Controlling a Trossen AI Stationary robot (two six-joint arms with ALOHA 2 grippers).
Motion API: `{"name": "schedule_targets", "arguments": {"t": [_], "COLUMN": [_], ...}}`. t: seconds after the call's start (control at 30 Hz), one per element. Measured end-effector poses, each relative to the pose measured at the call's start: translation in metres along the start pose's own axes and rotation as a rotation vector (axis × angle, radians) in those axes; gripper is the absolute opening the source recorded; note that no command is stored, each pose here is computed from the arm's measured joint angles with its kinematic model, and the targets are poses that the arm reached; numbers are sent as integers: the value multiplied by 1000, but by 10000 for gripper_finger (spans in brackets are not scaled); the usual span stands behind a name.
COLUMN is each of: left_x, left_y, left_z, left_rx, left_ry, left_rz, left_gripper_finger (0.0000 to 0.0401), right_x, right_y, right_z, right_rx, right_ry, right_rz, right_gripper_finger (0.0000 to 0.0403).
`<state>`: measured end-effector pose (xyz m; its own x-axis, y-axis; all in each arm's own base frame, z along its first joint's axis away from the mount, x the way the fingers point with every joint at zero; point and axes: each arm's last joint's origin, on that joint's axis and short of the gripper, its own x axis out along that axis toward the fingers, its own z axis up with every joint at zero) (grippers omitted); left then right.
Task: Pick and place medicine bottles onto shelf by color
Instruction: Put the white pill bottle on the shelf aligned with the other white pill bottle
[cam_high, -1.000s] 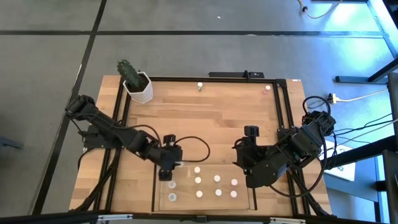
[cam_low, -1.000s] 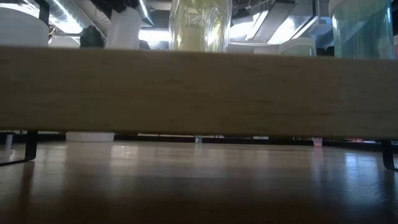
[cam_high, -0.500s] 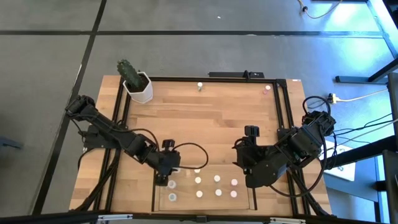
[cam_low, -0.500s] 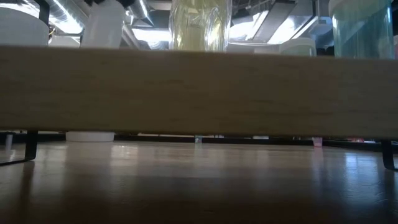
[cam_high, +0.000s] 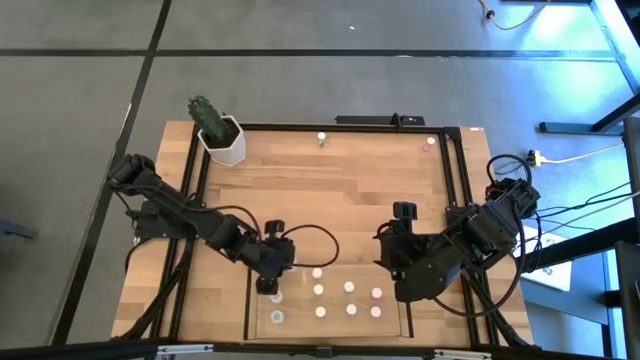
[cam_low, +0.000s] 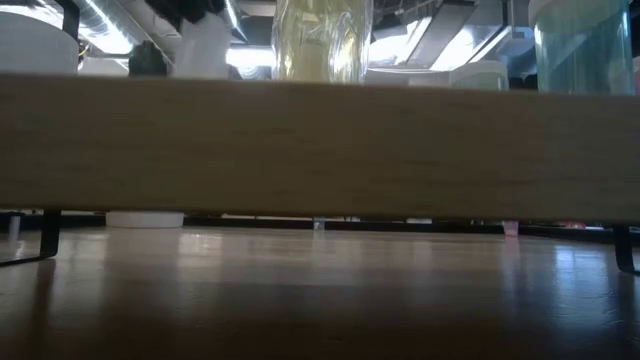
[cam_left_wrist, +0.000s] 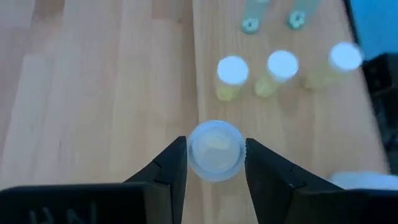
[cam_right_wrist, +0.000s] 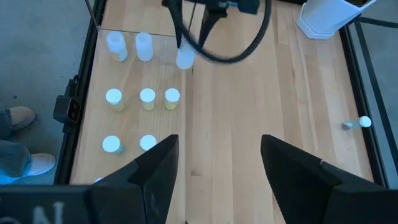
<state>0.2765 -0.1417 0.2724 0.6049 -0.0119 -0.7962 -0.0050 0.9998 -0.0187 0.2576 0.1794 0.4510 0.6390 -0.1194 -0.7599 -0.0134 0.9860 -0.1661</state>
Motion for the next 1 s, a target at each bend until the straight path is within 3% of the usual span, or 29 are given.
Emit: {"name": "schedule_targets", "arguments": {"t": [0.27, 0.6, 1.0], "left_x": [13, 28, 29], "left_y": [22, 28, 29], "left_z": [3, 3, -2], "left_rx": [31, 107, 161], "left_ry": [-4, -85, 13], "left_rz": [39, -40, -244], "left_gripper_finger": [122, 122, 122], "right_x": [0, 0, 0], "right_y": [0, 0, 0], "right_z": [0, 0, 0], "right_rx": [1, 1, -2], "right_ry": [0, 0, 0], "right_rz": [0, 0, 0], "right_gripper_finger": [229, 229, 229]}}
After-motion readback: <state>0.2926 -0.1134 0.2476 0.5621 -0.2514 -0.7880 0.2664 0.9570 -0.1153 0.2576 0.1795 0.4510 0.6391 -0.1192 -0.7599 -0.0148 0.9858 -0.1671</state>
